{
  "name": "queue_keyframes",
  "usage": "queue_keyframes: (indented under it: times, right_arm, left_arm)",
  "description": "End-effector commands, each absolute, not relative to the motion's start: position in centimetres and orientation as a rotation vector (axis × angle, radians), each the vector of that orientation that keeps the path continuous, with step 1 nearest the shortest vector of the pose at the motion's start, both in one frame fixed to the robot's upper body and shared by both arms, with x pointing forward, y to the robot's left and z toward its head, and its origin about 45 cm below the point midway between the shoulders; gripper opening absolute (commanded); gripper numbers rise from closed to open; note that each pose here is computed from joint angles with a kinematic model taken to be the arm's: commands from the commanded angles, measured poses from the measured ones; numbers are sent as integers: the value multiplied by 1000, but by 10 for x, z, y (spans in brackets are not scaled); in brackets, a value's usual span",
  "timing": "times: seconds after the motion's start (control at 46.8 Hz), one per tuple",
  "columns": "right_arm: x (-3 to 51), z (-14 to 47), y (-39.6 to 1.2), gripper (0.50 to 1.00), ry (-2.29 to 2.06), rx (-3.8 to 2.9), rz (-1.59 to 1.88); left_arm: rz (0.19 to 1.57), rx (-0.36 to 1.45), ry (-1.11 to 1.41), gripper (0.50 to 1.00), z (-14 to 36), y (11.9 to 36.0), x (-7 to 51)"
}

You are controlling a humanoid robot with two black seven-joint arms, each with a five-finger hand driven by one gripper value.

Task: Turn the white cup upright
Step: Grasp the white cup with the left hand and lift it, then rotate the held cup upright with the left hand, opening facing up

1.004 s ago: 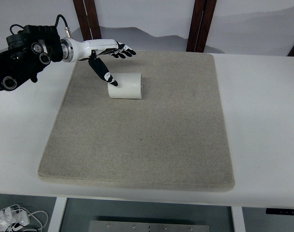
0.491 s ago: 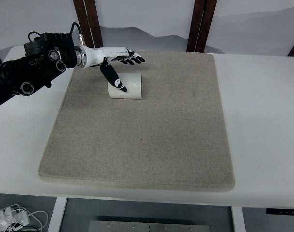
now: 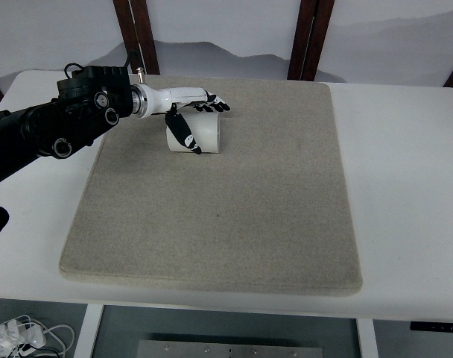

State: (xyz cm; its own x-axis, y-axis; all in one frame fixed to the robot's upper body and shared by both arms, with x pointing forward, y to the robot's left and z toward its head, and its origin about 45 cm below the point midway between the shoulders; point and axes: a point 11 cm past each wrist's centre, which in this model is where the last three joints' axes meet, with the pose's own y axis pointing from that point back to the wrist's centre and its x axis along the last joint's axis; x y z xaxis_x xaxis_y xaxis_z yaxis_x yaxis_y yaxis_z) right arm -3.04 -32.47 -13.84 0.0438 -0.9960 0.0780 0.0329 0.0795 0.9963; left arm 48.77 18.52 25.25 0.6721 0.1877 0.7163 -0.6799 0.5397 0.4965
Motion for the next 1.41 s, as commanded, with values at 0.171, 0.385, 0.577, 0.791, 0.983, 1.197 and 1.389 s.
queue_keyframes:
  times: [0.171,0.385,0.577,0.791,0.983,1.197,1.389]
  right_arm:
    - [-30,-138,-325,952,-1190,1146,-1136]
    - [-30,-138,-325,952,-1190,1146,-1136]
    - [-30,-138,-325,952,-1189,1145,-1137]
    - [-30,-138,-325,952,-1190,1146,-1136]
    - [-30,-138,-325,952,-1190,1146,-1136]
    - [-30,-138,-325,952,-1189,1147,-1135]
    - [-30,-138,-325,952,-1189,1147,-1135]
  left_arm:
    - [572,861,-663,849,248,184,489]
    - [582,857,-668,746,249,184,490]
    - [595,835,-656,581,253,182,491]
    - [638,749,-584,551,264,179,493]
    - [728,552,-371,551,282,183,499]
    - [739,276,-118,551,291,186,496]
    - [753,-4,-10,551,304,203,496]
